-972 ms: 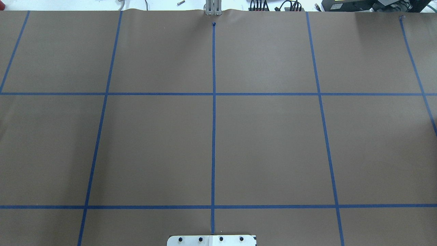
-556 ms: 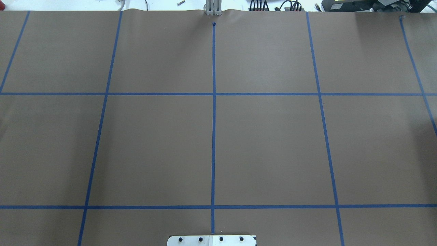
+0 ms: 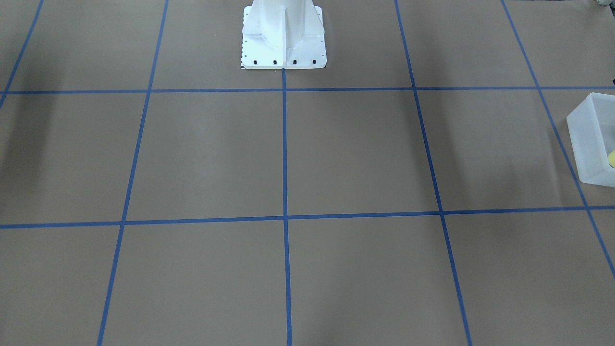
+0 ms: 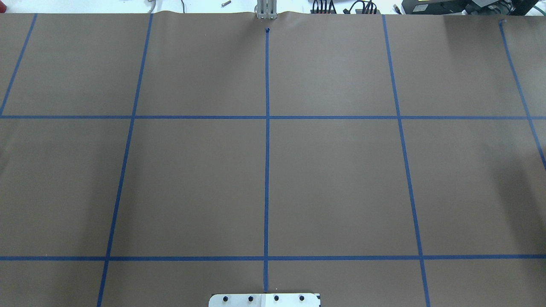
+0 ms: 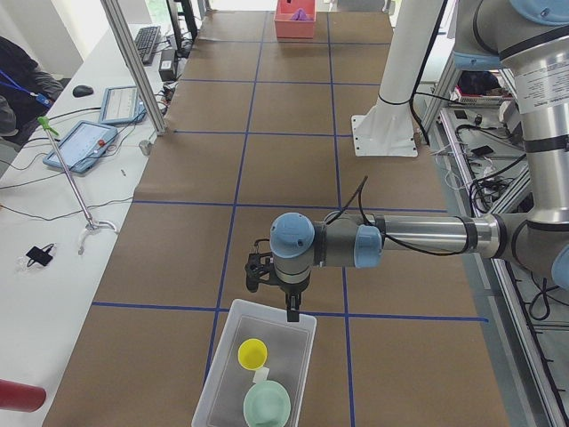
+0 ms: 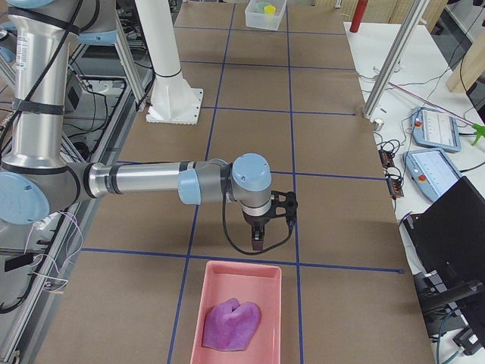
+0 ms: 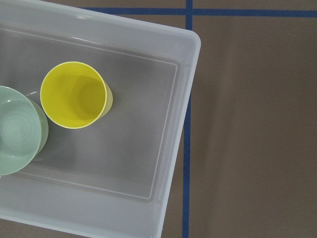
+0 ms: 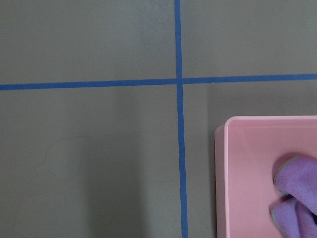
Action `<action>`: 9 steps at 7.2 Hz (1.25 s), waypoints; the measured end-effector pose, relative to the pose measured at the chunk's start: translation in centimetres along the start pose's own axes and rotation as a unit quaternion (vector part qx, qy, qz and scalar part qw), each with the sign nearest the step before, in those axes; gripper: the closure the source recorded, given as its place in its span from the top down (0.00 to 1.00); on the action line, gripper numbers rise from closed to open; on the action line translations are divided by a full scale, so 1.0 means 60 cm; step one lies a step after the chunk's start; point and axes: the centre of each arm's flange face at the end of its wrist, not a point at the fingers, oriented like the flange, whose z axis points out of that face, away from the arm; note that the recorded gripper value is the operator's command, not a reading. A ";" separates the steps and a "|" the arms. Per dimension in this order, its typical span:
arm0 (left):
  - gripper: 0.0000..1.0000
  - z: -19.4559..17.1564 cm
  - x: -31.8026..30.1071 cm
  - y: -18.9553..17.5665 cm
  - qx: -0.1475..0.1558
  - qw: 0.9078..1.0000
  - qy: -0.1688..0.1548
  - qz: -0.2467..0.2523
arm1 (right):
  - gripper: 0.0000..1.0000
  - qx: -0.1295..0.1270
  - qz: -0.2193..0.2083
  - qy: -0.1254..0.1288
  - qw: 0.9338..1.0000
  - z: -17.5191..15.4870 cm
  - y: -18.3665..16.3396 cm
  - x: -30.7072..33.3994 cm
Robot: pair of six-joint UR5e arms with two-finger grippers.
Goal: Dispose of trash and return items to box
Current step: 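Release the purple cloth into the pink bin with the right gripper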
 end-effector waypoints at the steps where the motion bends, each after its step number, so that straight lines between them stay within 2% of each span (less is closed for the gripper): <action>1: 0.98 0.001 -0.001 0.001 -0.001 1.000 0.000 -0.001 | 1.00 -0.011 -0.013 0.024 1.000 0.016 0.006 -0.007; 2: 0.98 0.003 -0.003 0.003 -0.002 1.000 0.000 -0.002 | 1.00 -0.017 -0.039 0.050 0.998 0.030 0.004 -0.026; 3: 0.98 0.006 -0.006 0.006 -0.004 1.000 0.000 -0.004 | 1.00 -0.020 -0.079 0.062 0.995 0.033 0.006 -0.040; 5: 0.98 0.009 -0.009 0.012 -0.007 1.000 0.000 -0.006 | 1.00 -0.030 -0.160 0.063 0.985 0.036 0.029 -0.042; 6: 0.98 0.011 -0.012 0.016 -0.008 1.000 0.000 -0.008 | 1.00 -0.040 -0.168 0.050 0.984 0.044 0.039 -0.036; 7: 0.98 0.013 -0.013 0.019 -0.009 1.000 0.001 -0.009 | 1.00 -0.048 -0.152 0.012 0.987 0.054 0.046 -0.021; 8: 0.98 0.014 -0.014 0.020 -0.010 1.000 0.001 -0.010 | 1.00 -0.042 -0.120 -0.031 0.991 0.051 0.050 0.011; 9: 0.98 0.014 -0.015 0.021 -0.010 1.000 0.001 -0.010 | 1.00 -0.026 -0.100 -0.038 0.994 0.034 0.050 0.039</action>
